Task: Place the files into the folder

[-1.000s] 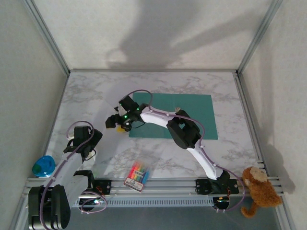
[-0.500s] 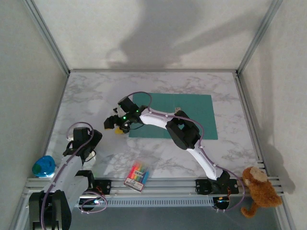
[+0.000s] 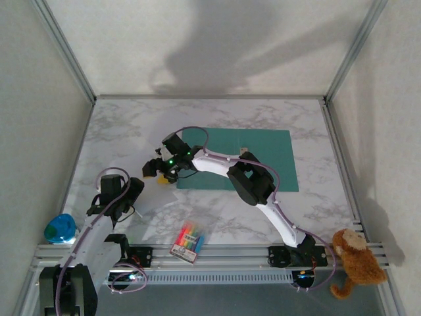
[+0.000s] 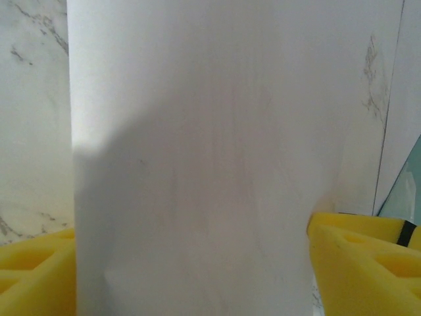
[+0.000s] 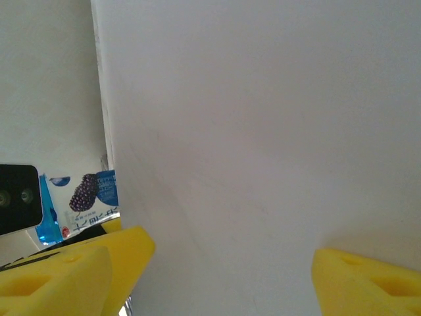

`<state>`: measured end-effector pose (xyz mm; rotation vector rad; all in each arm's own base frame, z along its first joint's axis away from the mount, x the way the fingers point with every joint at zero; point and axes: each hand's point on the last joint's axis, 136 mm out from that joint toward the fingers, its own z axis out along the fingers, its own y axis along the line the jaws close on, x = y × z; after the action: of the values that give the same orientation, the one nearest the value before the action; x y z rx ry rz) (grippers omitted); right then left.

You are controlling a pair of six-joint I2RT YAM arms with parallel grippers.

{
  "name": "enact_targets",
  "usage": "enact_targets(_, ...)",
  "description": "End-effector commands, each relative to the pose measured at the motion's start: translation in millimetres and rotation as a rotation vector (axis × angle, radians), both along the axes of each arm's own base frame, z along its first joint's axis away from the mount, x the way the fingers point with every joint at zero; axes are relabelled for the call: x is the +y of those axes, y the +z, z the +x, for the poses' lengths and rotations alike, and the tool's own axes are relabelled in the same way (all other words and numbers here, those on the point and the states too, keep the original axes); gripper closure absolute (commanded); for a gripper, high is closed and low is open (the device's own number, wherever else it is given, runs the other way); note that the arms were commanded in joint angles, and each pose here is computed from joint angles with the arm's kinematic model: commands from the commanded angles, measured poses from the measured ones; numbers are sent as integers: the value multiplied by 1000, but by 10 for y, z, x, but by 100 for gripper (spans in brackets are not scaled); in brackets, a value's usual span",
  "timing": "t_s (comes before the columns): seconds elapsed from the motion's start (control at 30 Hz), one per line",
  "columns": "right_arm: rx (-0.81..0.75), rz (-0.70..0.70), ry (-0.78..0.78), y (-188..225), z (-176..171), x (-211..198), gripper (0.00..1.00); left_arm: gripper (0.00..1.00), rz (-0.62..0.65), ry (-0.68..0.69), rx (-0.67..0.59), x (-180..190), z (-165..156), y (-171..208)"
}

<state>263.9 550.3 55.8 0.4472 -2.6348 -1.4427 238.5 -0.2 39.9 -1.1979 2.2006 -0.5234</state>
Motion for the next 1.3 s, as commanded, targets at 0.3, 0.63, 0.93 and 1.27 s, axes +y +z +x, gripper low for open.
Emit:
enact_targets(0.3, 41, -82, -34, -246, 14, -221, 20, 39, -27, 18, -43, -18, 4, 77)
enact_targets(0.63, 19, -39, -46, -9, 172, -197, 19, 54, -71, 13, -77, -72, 40, 143)
enact_targets(0.93, 0, 12, -70, 307, 380, -257, 18, 62, -124, 0, -116, -142, 82, 205)
enact_targets(1.27, -8, 71, -81, 693, 535, -382, 17, 66, -174, -14, -156, -199, 141, 301)
